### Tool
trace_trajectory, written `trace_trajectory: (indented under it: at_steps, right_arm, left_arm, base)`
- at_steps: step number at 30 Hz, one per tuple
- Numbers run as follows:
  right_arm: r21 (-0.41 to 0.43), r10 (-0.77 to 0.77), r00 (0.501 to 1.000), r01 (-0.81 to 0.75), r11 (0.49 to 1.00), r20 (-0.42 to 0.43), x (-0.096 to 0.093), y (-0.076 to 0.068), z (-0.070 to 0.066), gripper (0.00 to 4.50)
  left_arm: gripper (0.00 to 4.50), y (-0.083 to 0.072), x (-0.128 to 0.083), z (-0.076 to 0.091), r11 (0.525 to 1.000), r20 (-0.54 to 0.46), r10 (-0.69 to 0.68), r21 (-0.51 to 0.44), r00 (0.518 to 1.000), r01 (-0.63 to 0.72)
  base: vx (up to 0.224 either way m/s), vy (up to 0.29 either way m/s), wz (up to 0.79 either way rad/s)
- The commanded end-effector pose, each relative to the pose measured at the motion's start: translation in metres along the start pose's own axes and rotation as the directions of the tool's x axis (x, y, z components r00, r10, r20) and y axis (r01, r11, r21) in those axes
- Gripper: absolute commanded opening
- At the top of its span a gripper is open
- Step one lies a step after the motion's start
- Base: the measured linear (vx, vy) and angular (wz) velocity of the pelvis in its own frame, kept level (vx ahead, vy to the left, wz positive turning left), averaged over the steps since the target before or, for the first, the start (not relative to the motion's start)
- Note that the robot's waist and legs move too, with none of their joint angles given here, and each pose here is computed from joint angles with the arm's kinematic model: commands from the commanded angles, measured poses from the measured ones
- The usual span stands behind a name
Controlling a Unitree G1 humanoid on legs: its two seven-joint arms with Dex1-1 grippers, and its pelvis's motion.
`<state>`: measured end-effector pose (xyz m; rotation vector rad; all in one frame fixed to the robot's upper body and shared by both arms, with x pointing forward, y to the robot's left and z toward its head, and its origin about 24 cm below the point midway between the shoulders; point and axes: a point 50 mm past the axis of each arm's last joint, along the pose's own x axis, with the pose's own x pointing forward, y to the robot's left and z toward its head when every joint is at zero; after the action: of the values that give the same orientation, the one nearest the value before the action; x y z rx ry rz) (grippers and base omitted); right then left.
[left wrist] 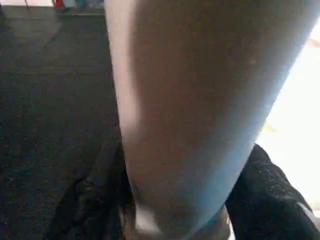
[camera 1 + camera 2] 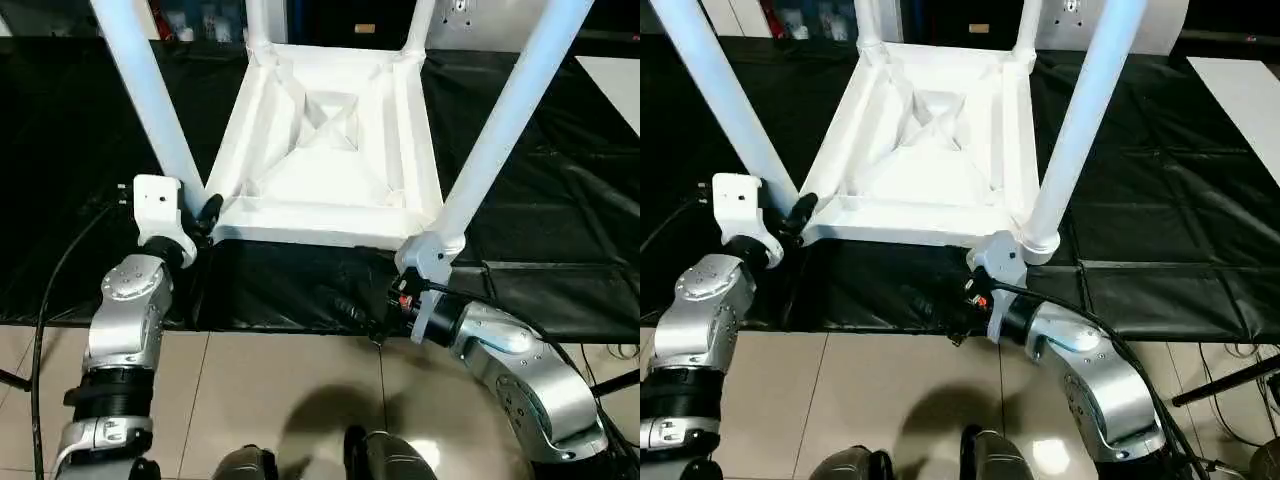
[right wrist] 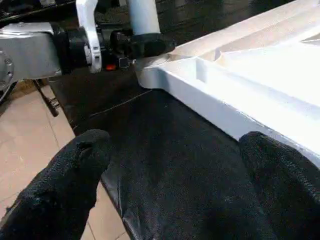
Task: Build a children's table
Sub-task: Flip table
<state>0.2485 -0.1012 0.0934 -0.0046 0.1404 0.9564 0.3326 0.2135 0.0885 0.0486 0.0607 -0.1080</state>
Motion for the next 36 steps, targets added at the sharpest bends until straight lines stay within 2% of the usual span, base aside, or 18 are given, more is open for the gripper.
trace_trajectory:
  at_steps: [1,7,13,15,17,18,19,23,24,26,27,29,32,33,36]
  right_arm:
    - [-0.004,0.014,1.000,-0.014,1.000,-0.009,0.002,0.000,0.000,4.50]
    - [-0.007,0.007,1.000,-0.007,1.000,-0.014,0.002,-0.002,-0.001,4.50]
    - [0.056,-0.021,1.000,0.020,0.998,0.005,0.006,-0.004,-0.002,4.50]
    - [0.112,-0.088,0.996,0.085,0.990,0.020,0.010,-0.007,-0.003,4.50]
    - [0.177,-0.170,0.985,0.164,0.970,0.022,0.014,-0.012,-0.006,4.50]
    - [0.211,-0.192,0.981,0.181,0.961,0.030,0.015,-0.013,-0.007,4.50]
    - [0.211,-0.192,0.981,0.181,0.961,0.030,0.015,-0.013,-0.007,4.50]
    - [0.294,-0.228,0.972,0.203,0.934,0.054,0.018,-0.016,-0.008,4.50]
    - [0.305,-0.246,0.967,0.215,0.928,0.065,0.020,-0.017,-0.007,4.50]
    - [0.315,-0.264,0.962,0.228,0.921,0.075,0.020,-0.019,-0.006,4.50]
    - [0.347,-0.310,0.945,0.256,0.902,0.108,0.022,-0.025,-0.002,4.50]
    - [0.365,-0.334,0.935,0.270,0.891,0.123,0.024,-0.028,0.000,4.50]
    - [0.422,-0.386,0.898,0.273,0.865,0.211,0.029,-0.037,0.010,4.50]
    - [0.471,-0.398,0.875,0.239,0.849,0.274,0.034,-0.040,0.018,4.50]
    - [0.509,-0.418,0.850,0.217,0.833,0.321,0.041,-0.043,0.025,4.50]
  left_arm:
    - [2.29,0.004,0.000,-0.002,1.000,-0.015,-0.001,0.006,1.000,0.001]
    - [2.15,0.001,-0.003,-0.003,1.000,-0.008,-0.010,-0.009,1.000,0.010]
    - [2.15,-0.011,-0.010,-0.006,0.992,0.002,-0.014,-0.126,1.000,0.014]
    - [2.15,-0.021,-0.015,-0.008,0.952,0.002,0.011,-0.305,1.000,-0.010]
    - [2.15,-0.031,-0.019,-0.011,0.871,-0.020,0.040,-0.489,0.999,-0.045]
    - [2.15,-0.037,-0.020,-0.012,0.842,-0.031,0.038,-0.538,0.999,-0.048]
    - [2.15,-0.037,-0.020,-0.012,0.842,-0.031,0.038,-0.538,0.999,-0.048]
    - [2.15,-0.066,-0.025,-0.012,0.743,-0.062,-0.038,-0.669,0.997,-0.013]
    - [2.15,-0.077,-0.027,-0.011,0.737,-0.073,-0.090,-0.675,0.993,0.017]
    - [2.13,-0.081,-0.028,-0.011,0.734,-0.080,-0.102,-0.679,0.992,0.020]
    - [2.13,-0.086,-0.029,-0.012,0.744,-0.091,-0.121,-0.668,0.988,0.030]
    - [2.12,-0.087,-0.029,-0.012,0.747,-0.095,-0.130,-0.664,0.987,0.034]
    - [2.12,-0.092,-0.030,-0.012,0.742,-0.103,-0.143,-0.669,0.984,0.038]
    - [2.12,-0.094,-0.030,-0.012,0.739,-0.109,-0.144,-0.673,0.983,0.034]
    - [2.11,-0.095,-0.031,-0.011,0.734,-0.120,-0.148,-0.678,0.982,0.028]
  base:
    - [0.000,0.000,0.00]
    - [0.000,0.000,0.00]
    - [0.000,0.000,0.00]
    - [0.000,0.000,0.00]
    - [0.000,0.000,0.00]
    - [0.000,0.000,0.00]
    - [0.000,0.000,0.00]
    - [0.000,0.000,0.00]
    - [0.000,0.000,0.00]
    - [0.000,0.000,0.00]
    - [0.000,0.000,0.00]
    - [0.000,0.000,0.00]
    - [0.000,0.000,0.00]
    - [0.000,0.000,0.00]
    - [0.000,0.000,0.00]
